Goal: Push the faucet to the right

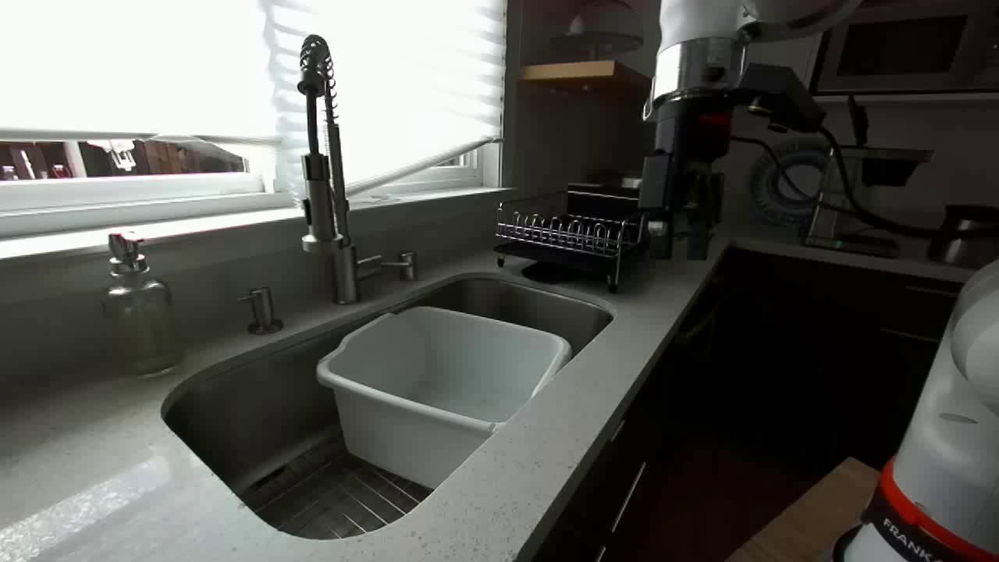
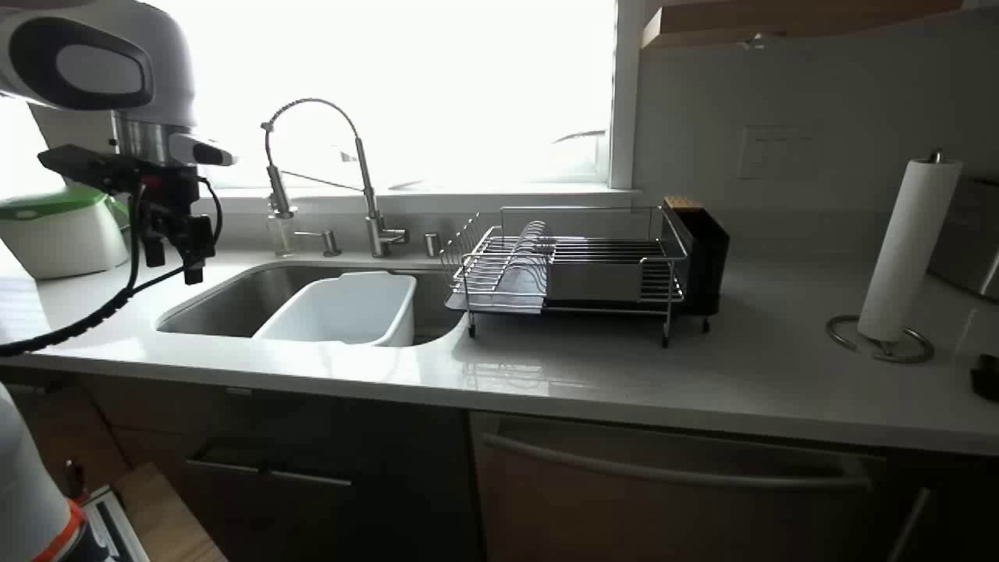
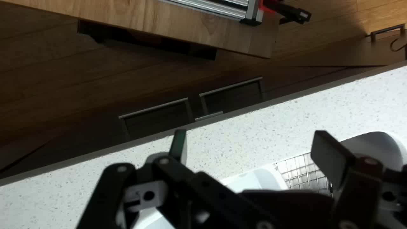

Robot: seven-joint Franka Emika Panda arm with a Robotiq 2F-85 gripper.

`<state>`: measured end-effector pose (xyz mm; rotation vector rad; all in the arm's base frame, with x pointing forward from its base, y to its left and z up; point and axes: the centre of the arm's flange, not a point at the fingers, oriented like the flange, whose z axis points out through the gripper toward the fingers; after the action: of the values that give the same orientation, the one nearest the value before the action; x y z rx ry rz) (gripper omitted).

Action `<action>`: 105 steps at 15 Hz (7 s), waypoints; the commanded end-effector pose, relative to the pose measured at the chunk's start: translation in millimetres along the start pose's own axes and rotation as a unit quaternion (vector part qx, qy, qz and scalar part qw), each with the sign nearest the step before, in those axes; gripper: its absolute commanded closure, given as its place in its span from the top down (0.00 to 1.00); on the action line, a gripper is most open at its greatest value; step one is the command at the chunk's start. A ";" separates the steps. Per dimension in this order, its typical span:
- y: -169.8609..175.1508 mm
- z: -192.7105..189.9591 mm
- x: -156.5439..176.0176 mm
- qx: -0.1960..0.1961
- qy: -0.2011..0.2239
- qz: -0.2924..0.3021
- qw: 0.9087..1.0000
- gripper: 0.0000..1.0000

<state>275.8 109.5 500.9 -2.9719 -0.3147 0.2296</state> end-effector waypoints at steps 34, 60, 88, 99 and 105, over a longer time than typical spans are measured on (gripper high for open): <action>-258.8 -115.7 92.9 -0.030 0.277 -0.002 0.961 1.00; -345.7 -32.7 273.6 -0.212 0.405 0.264 0.849 1.00; -71.7 -22.1 243.7 -0.164 0.392 0.252 0.869 1.00; -13.0 6.2 261.5 -0.166 0.502 0.382 0.758 1.00; -18.9 -6.1 235.1 -0.201 0.379 0.369 0.825 1.00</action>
<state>521.4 178.8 457.6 -2.9635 1.0705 -1.2449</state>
